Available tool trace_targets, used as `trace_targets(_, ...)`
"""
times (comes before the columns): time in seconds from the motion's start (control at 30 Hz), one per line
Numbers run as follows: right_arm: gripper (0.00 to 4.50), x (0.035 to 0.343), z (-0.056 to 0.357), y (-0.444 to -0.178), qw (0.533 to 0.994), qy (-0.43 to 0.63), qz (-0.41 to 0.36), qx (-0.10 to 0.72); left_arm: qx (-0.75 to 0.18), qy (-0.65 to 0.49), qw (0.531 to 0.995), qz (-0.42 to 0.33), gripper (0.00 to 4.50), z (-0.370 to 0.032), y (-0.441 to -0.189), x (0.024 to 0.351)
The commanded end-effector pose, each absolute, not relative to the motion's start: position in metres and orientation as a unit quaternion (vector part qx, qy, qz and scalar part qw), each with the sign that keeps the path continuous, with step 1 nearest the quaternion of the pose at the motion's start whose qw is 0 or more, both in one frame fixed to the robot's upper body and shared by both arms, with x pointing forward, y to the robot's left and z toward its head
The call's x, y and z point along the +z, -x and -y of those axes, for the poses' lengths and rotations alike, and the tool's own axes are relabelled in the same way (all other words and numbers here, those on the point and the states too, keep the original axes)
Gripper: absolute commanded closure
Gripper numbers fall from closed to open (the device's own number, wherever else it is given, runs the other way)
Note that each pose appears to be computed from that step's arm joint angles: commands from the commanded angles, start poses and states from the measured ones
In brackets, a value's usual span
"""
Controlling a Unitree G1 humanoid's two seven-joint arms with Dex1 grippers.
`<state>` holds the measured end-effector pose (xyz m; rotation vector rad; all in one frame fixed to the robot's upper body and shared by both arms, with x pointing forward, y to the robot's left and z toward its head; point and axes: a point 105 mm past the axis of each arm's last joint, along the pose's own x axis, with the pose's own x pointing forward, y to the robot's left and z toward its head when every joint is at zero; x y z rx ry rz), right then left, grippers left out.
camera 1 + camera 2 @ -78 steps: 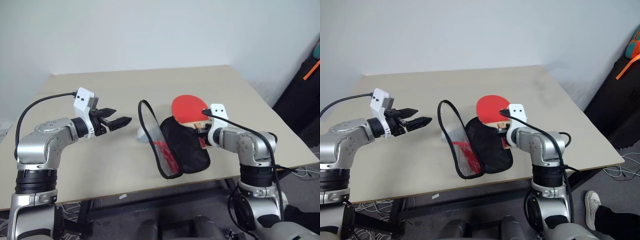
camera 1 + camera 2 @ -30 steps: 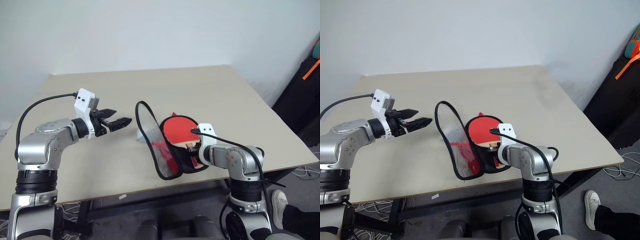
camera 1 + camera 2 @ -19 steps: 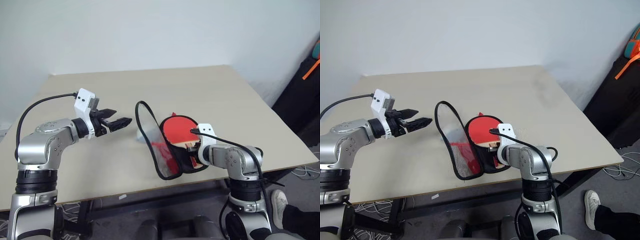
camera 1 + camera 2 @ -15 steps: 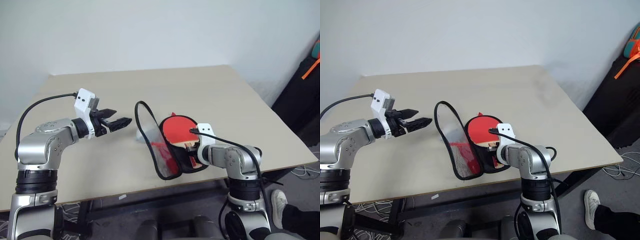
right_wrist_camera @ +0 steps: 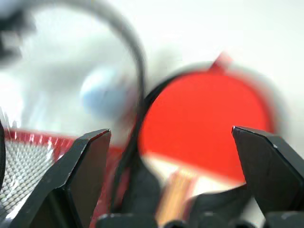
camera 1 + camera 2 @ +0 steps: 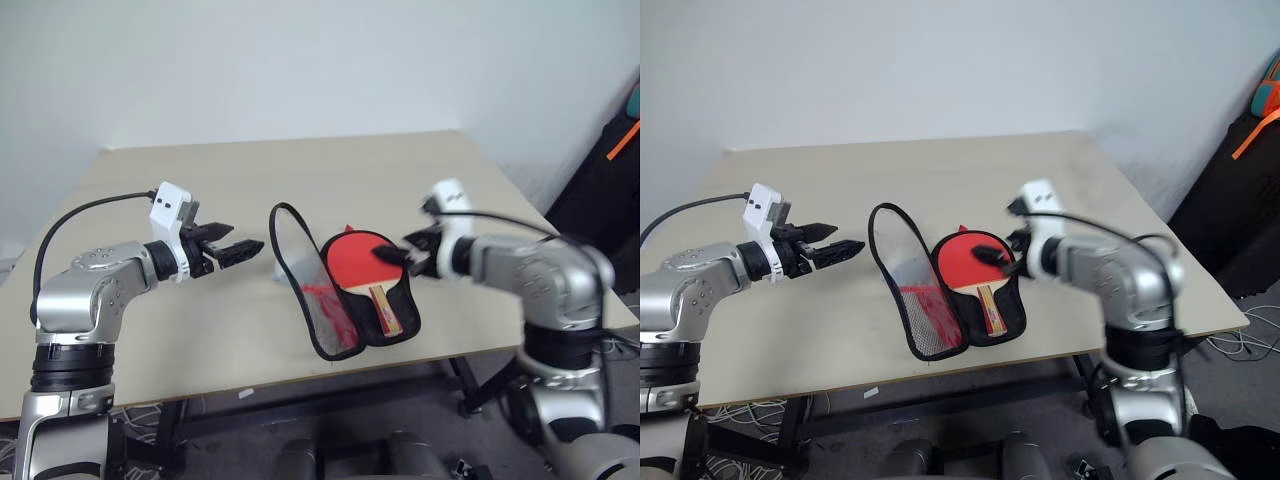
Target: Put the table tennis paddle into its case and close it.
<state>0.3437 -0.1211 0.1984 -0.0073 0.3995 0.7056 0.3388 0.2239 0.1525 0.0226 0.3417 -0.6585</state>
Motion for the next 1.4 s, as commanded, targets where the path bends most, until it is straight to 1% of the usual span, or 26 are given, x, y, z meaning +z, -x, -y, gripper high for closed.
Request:
trace_targets(0.03, 0.00, 0.229, 0.142, -0.355, 0.929, 0.009, -0.147, 0.340, -0.338, -0.043, 0.928, -0.149, 1.55, -0.214, -0.336, 0.161)
trace_targets(0.1, 0.00, 0.241, 0.159, -0.364, 0.940, 0.017, -0.134, 0.314, -0.349, -0.028, 0.926, -0.142, 2.29, -0.202, -0.337, 0.160)
trace_targets(0.2, 0.00, 0.250, 0.177, -0.373, 0.950, 0.029, -0.123, 0.286, -0.376, -0.011, 0.916, -0.141, 3.31, -0.177, -0.335, 0.156)
trace_targets(0.37, 0.00, 0.259, 0.187, -0.381, 0.958, 0.032, -0.109, 0.264, -0.424, 0.005, 0.895, -0.134, 3.31, -0.132, -0.337, 0.153)
trace_targets(0.5, 0.00, 0.259, 0.187, -0.383, 0.959, 0.030, -0.108, 0.260, -0.468, 0.011, 0.876, -0.116, 3.31, -0.084, -0.341, 0.155)
trace_targets(0.57, 0.00, 0.258, 0.186, -0.385, 0.960, 0.027, -0.107, 0.257, -0.482, 0.014, 0.869, -0.109, 3.31, -0.067, -0.341, 0.157)
trace_targets(0.67, 0.00, 0.259, 0.186, -0.386, 0.962, 0.020, -0.103, 0.252, -0.509, 0.016, 0.855, -0.099, 3.31, -0.032, -0.336, 0.158)
trace_targets(0.77, 0.00, 0.260, 0.192, -0.386, 0.965, 0.013, -0.099, 0.242, -0.520, 0.019, 0.847, -0.112, 3.31, -0.027, -0.327, 0.151)
trace_targets(0.97, 0.00, 0.257, 0.193, -0.383, 0.965, 0.011, -0.100, 0.241, -0.531, 0.019, 0.830, -0.168, 3.31, -0.044, -0.298, 0.124)
trace_targets(1.07, 0.00, 0.252, 0.191, -0.383, 0.964, 0.008, -0.105, 0.243, -0.530, 0.034, 0.825, -0.192, 2.81, -0.053, -0.285, 0.117)
trace_targets(1.2, 0.00, 0.246, 0.187, -0.383, 0.962, 0.003, -0.112, 0.248, -0.532, 0.048, 0.814, -0.227, 1.50, -0.065, -0.268, 0.108)
trace_targets(1.33, 0.00, 0.242, 0.182, -0.382, 0.960, -0.001, -0.116, 0.254, -0.516, 0.060, 0.815, -0.257, 0.06, -0.075, -0.262, 0.095)
trace_targets(1.4, 0.00, 0.240, 0.180, -0.382, 0.959, -0.003, -0.117, 0.256, -0.509, 0.072, 0.814, -0.270, 0.06, -0.079, -0.258, 0.090)
